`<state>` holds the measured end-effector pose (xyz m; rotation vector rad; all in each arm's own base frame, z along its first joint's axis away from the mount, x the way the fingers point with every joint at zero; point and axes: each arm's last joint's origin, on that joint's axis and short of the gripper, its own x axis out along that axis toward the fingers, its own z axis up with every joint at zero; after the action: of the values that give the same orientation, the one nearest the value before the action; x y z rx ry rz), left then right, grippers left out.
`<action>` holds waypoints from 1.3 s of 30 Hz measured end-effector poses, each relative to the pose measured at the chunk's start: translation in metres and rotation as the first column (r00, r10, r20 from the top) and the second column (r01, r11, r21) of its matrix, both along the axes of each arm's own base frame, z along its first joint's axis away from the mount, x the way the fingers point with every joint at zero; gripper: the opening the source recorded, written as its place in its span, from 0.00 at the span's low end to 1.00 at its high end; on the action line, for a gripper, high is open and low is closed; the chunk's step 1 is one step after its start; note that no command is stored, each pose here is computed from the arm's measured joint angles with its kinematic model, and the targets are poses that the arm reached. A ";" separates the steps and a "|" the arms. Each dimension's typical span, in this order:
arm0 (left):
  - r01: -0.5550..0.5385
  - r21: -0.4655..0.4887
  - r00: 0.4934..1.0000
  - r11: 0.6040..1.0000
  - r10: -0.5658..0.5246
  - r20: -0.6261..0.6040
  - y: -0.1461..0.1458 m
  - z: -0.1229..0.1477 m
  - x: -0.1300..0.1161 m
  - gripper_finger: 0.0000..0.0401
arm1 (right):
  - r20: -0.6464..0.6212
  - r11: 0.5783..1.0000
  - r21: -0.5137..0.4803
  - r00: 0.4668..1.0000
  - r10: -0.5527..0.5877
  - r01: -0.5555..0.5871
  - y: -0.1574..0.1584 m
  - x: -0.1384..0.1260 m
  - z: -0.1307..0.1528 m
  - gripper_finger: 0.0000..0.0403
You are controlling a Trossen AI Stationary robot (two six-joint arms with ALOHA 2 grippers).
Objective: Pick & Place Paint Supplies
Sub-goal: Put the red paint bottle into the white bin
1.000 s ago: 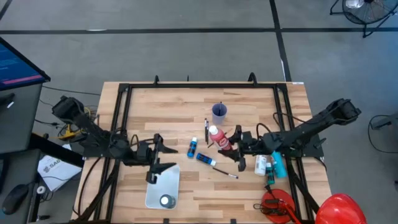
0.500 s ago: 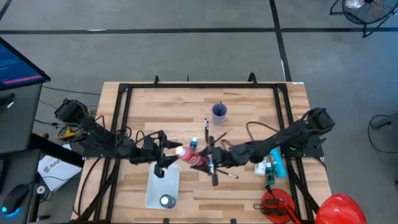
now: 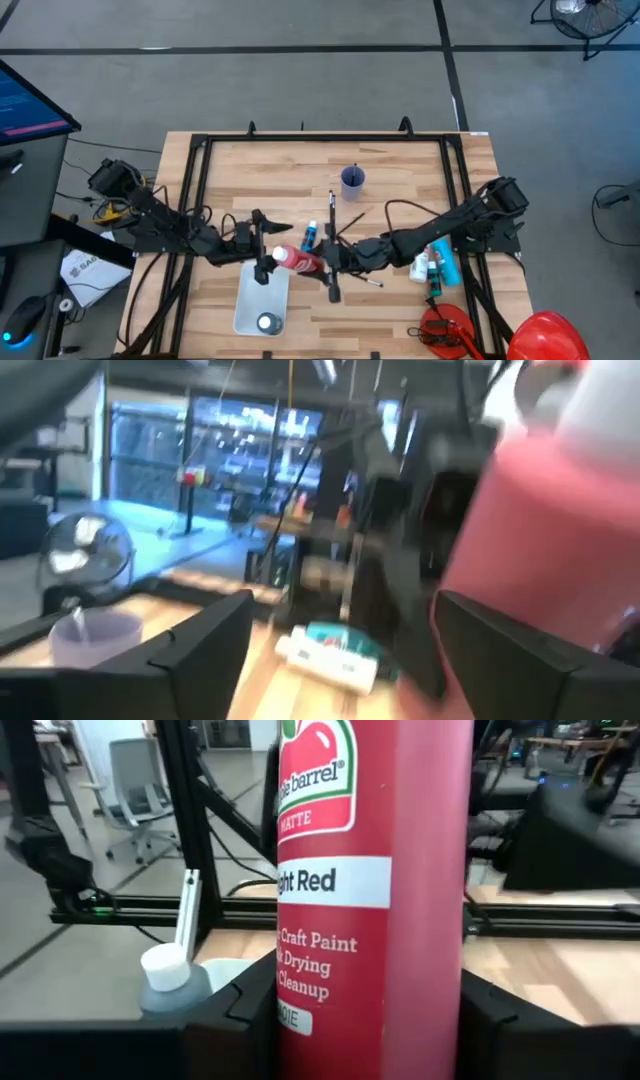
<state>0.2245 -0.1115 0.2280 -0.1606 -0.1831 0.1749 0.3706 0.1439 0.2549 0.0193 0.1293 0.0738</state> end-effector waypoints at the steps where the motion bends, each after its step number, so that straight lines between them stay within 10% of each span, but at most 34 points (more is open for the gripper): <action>1: -0.006 0.011 1.000 1.000 0.006 -0.023 0.000 -0.002 0.000 0.80 | 0.005 1.000 -0.005 1.000 0.006 -0.005 0.001 -0.003 0.005 0.41; 13: 0.284 0.125 0.954 0.951 -0.292 0.059 -0.011 0.006 -0.003 0.86 | -0.031 0.998 -0.070 1.000 0.000 -0.002 0.010 -0.020 0.019 0.44; 39: 0.218 0.123 0.976 0.968 -0.218 -0.007 -0.009 0.000 -0.001 0.82 | -0.166 0.998 0.043 0.986 -0.030 0.038 -0.009 -0.001 -0.015 0.46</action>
<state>0.2231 -0.1205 0.2280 -0.0581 -0.1810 -0.0564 0.3699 0.1349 0.2402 0.0738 0.2933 0.0409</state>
